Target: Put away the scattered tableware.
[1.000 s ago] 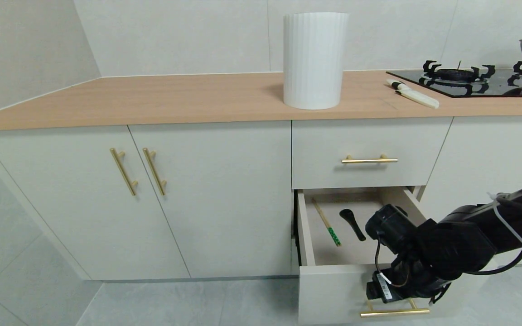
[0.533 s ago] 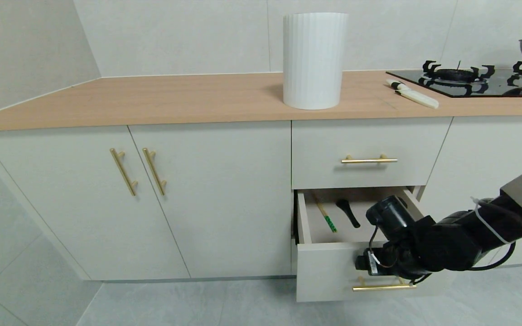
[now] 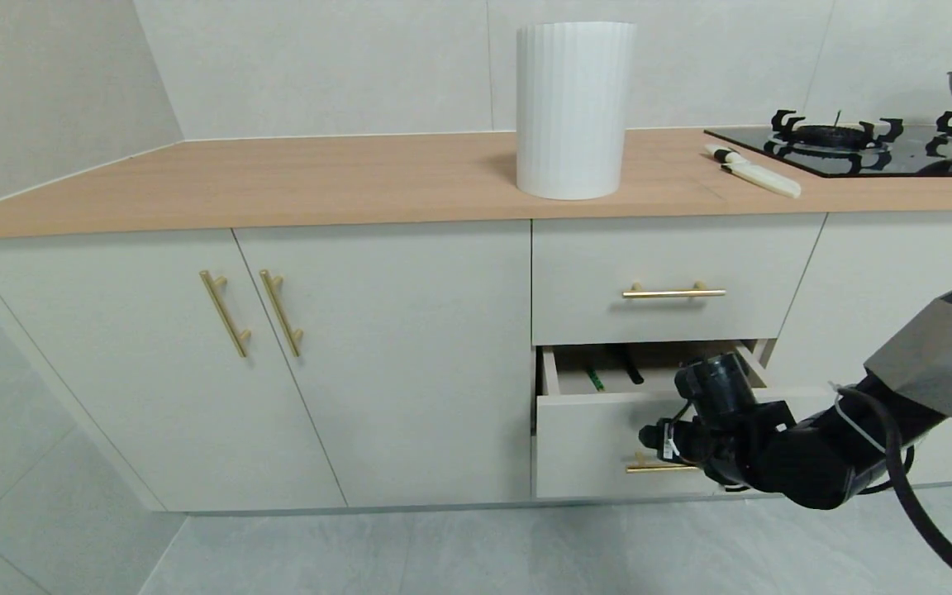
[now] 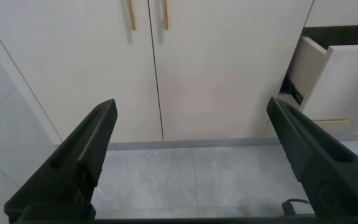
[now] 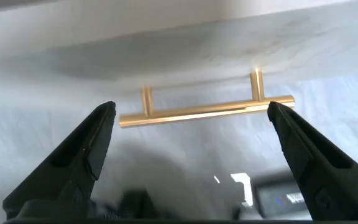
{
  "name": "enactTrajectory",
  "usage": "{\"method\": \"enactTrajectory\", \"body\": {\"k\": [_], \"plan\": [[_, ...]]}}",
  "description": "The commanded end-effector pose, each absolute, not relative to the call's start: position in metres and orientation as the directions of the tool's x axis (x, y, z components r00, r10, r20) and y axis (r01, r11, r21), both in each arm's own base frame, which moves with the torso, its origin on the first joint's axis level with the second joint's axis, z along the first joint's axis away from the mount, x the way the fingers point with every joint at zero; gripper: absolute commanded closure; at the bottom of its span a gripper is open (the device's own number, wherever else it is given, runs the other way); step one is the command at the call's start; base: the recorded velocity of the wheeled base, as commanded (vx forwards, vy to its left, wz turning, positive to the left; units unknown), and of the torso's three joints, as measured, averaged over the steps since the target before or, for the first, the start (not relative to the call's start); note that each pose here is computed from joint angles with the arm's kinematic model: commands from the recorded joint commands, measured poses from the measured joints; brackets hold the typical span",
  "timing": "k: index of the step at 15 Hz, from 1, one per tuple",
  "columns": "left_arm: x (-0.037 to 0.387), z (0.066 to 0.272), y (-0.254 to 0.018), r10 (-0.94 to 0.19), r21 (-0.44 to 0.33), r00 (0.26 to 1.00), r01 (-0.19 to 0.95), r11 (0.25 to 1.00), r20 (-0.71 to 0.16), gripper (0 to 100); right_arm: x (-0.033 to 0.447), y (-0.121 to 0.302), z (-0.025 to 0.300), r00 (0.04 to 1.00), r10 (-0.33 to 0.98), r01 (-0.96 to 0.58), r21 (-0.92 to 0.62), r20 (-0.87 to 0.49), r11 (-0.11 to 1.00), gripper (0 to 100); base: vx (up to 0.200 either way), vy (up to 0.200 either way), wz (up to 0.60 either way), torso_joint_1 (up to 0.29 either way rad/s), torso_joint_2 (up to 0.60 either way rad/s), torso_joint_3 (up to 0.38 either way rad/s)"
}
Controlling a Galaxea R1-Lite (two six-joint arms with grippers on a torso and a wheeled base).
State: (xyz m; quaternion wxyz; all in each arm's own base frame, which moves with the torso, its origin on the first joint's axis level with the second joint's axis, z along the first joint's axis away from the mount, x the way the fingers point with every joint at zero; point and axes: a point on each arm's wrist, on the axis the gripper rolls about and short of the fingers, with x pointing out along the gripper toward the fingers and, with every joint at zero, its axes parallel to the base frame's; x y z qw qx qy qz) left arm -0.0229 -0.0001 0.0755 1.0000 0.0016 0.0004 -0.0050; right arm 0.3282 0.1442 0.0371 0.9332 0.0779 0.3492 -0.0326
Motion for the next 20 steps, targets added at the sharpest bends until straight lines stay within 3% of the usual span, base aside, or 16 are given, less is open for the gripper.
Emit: {"method": "enactTrajectory", "body": {"k": [1, 9, 20], "plan": [[-0.023, 0.075, 0.000, -0.009, 0.003, 1.000, 0.009, 1.000, -0.003, 0, 0.335, 0.143, 0.021, 0.763, -0.019, 0.131, 0.125, -0.646, 0.983, 0, 0.000, 0.000, 0.00, 0.000, 0.00, 0.000], [-0.023, 0.076, 0.000, -0.009, 0.003, 1.000, 0.009, 1.000, -0.002, 0, 0.369, 0.135, 0.001, 0.890, -0.054, 0.172, 0.226, -0.452, 0.959, 0, 0.000, 0.000, 0.00, 0.000, 0.00, 0.000], [-0.023, 0.076, 0.000, -0.009, 0.003, 1.000, 0.009, 1.000, -0.002, 0, 0.414, 0.119, -0.009, 0.917, -0.243, 0.328, 0.248, -0.317, 0.912, 0, 0.000, 0.000, 0.00, 0.000, 0.00, 0.000]]}}
